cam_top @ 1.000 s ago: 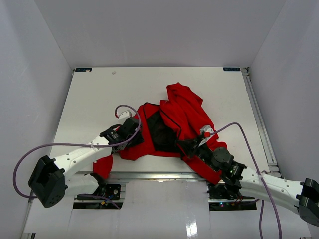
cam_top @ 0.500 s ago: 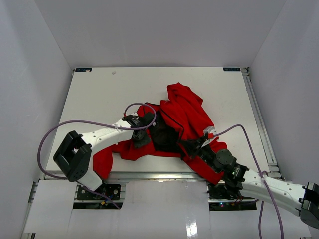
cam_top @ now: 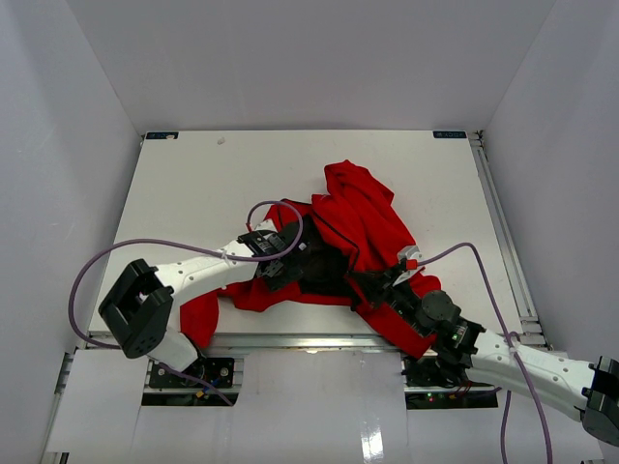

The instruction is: Zip up the jacket

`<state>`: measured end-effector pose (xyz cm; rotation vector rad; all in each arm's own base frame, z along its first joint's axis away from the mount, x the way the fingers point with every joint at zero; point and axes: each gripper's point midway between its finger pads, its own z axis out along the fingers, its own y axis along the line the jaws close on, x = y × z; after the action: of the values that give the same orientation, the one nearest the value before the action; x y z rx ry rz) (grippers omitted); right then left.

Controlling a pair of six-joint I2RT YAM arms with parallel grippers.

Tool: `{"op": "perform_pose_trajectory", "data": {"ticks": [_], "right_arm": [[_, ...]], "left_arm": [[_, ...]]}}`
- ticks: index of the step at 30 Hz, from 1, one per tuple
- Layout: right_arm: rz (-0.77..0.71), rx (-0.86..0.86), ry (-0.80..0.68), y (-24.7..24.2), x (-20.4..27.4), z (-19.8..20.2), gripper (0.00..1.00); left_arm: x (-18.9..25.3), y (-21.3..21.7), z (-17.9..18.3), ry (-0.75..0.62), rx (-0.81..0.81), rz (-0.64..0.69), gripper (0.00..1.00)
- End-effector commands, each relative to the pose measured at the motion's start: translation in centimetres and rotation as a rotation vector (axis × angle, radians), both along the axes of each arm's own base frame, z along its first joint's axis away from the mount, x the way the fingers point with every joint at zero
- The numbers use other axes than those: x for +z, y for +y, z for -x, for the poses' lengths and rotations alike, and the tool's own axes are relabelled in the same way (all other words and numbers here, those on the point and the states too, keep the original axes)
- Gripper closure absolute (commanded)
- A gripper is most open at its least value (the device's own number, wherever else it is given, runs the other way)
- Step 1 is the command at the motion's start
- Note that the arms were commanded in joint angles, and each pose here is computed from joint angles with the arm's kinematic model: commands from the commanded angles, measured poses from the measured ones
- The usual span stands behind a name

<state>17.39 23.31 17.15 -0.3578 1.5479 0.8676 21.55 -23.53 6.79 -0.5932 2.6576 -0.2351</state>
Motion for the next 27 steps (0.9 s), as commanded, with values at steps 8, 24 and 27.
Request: {"op": "perform_pose_trajectory", "data": {"ticks": [8, 24, 27], "right_arm": [[-0.031, -0.044, -0.024, -0.6, 1.0, -0.5, 0.92], [-0.030, -0.038, -0.025, -0.5, 1.1, -0.5, 0.92], [-0.030, -0.038, -0.024, -0.5, 1.0, -0.4, 0.92]], "left_arm": [[-3.6, 0.3, 0.3, 0.053, -0.005, -0.054, 0.46], [-5.0, 1.0, 0.6, 0.072, -0.042, -0.111, 0.52], [-5.8, 0.7, 0.9, 0.105, -0.061, -0.120, 0.52]]}}
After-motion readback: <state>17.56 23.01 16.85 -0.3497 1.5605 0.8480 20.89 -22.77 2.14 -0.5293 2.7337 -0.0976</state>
